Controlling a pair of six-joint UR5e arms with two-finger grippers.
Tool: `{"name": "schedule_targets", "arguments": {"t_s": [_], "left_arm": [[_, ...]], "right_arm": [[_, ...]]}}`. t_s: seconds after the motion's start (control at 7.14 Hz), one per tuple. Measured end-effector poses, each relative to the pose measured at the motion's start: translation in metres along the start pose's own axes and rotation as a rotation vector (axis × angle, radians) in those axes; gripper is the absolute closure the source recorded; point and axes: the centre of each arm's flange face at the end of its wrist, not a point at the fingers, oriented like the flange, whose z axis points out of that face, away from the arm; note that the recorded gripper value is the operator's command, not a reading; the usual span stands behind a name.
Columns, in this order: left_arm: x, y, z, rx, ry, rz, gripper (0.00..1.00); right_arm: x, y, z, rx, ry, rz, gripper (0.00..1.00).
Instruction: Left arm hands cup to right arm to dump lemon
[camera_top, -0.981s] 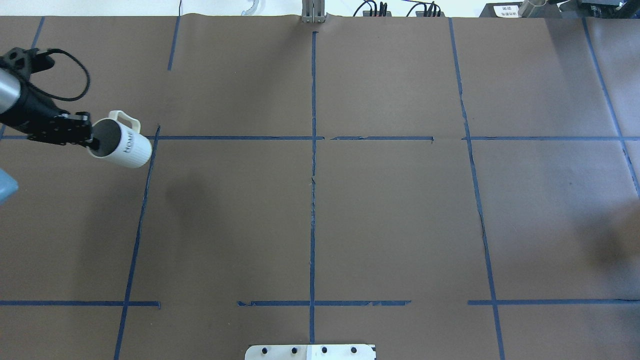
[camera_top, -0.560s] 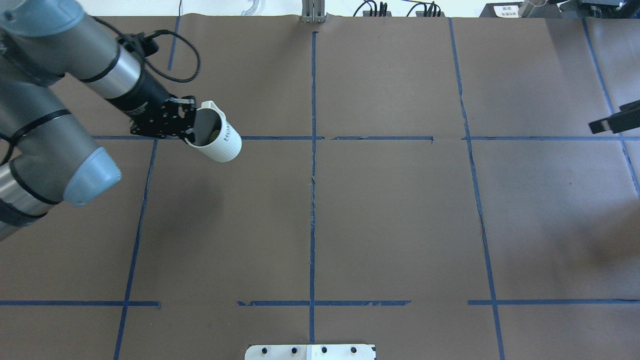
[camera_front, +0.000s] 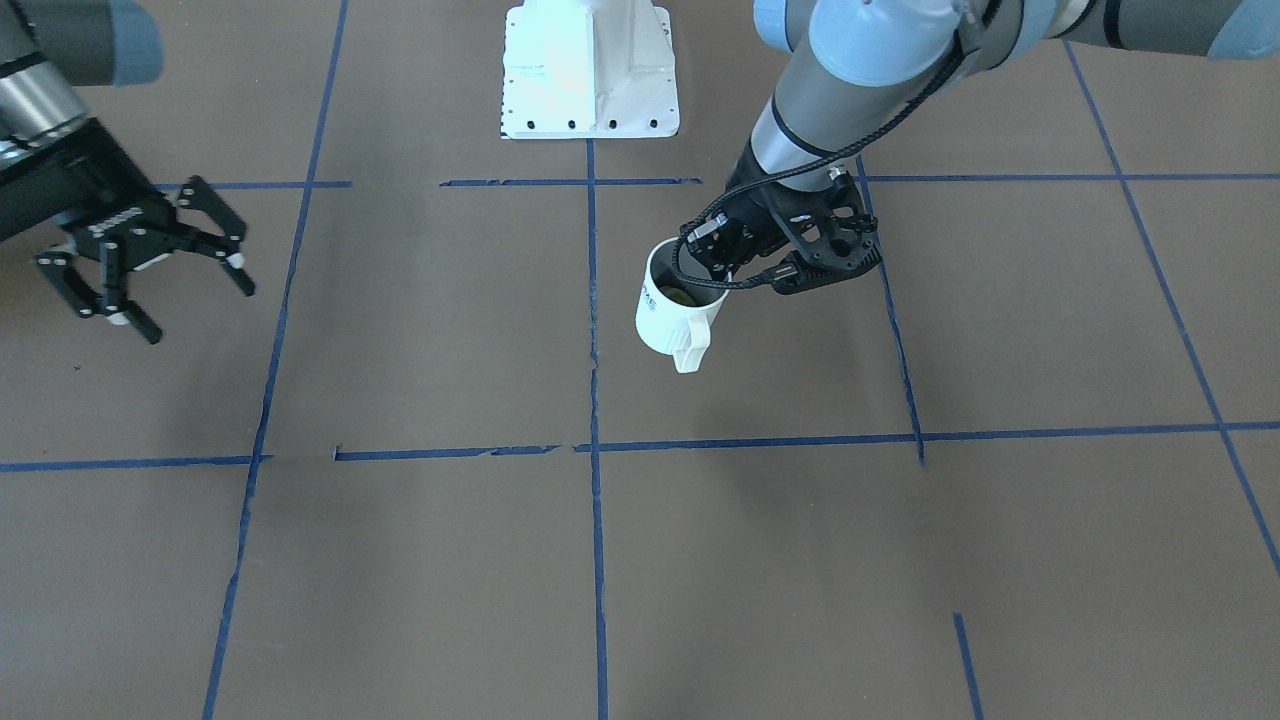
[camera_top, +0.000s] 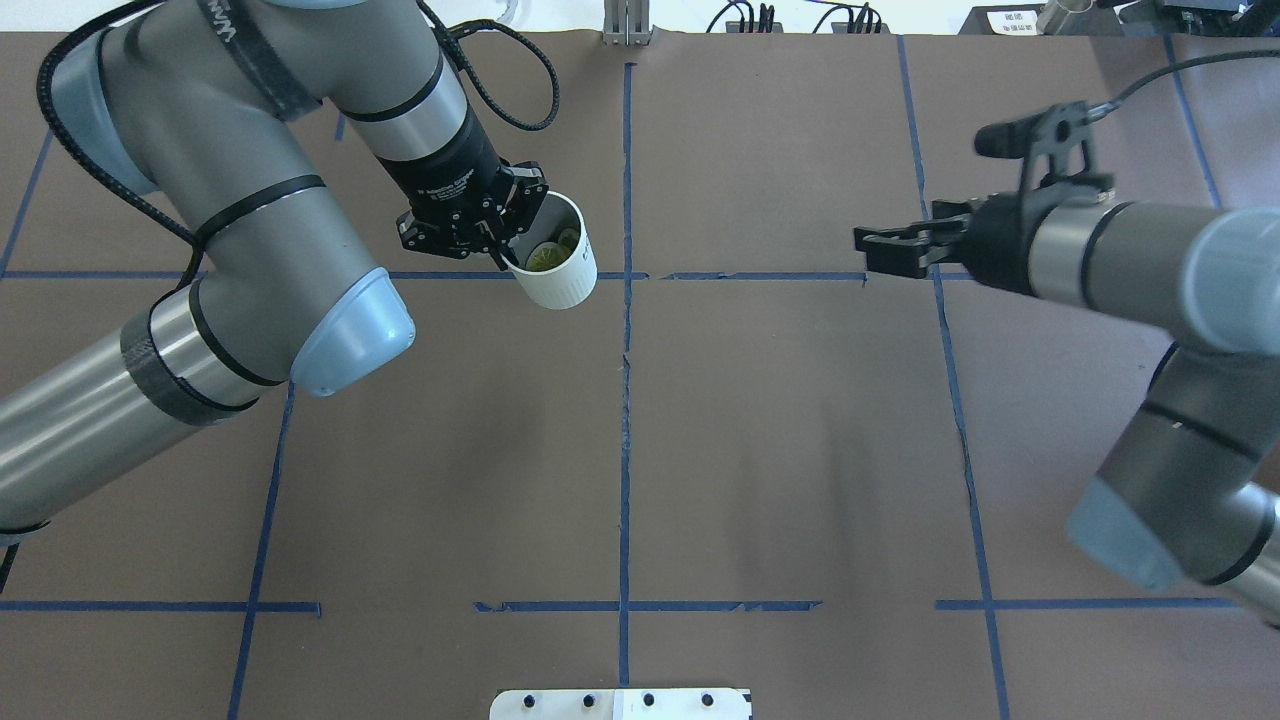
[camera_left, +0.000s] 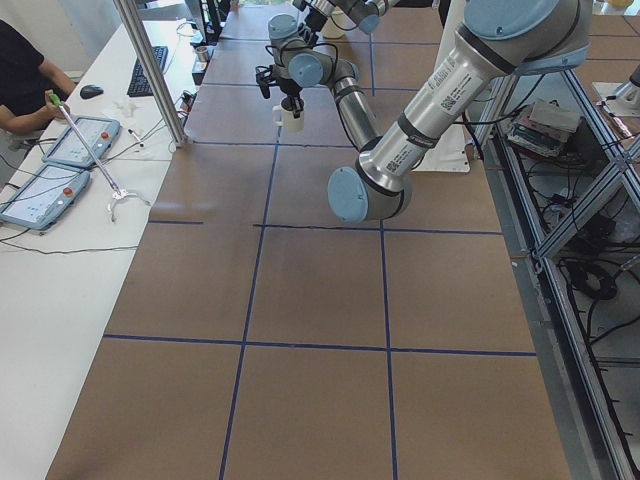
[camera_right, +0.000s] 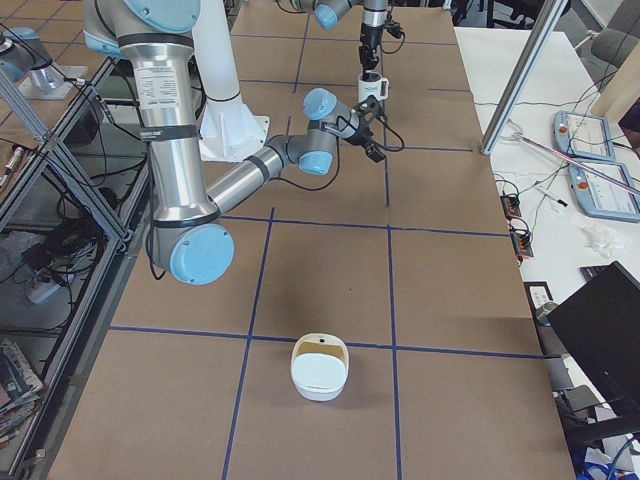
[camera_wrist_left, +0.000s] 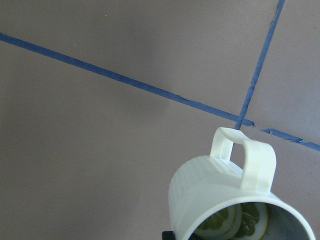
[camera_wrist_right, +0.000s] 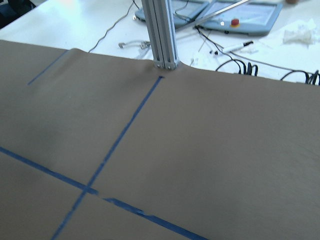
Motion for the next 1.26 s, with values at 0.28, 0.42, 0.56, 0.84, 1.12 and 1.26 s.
{"name": "schedule_targets", "arguments": {"t_s": [0.28,0.42,0.56,0.84,1.12,1.26], "left_arm": [[0.019,-0.005,0.004,-0.004,-0.026,-0.063,1.0],[0.025,-0.005,0.003,-0.006,-0.039,-0.082,1.0],[0.03,-0.004,0.001,-0.008,-0.045,-0.099,1.0],[0.034,0.0,-0.002,-0.012,-0.047,-0.139,1.0],[0.039,0.013,-0.002,-0.022,-0.043,-0.158,1.0],[0.042,0.021,0.003,-0.031,-0.045,-0.16,1.0]], "right_arm": [[-0.127,0.049,0.022,0.159,0.008,-0.015,0.0],[-0.162,0.069,0.025,0.207,0.028,-0.021,0.0],[-0.186,0.083,0.029,0.241,0.049,-0.027,0.0],[-0.213,0.091,0.044,0.284,0.089,-0.041,0.0],[-0.223,0.09,0.052,0.303,0.108,-0.055,0.0],[-0.226,0.09,0.054,0.304,0.111,-0.061,0.0]]}}
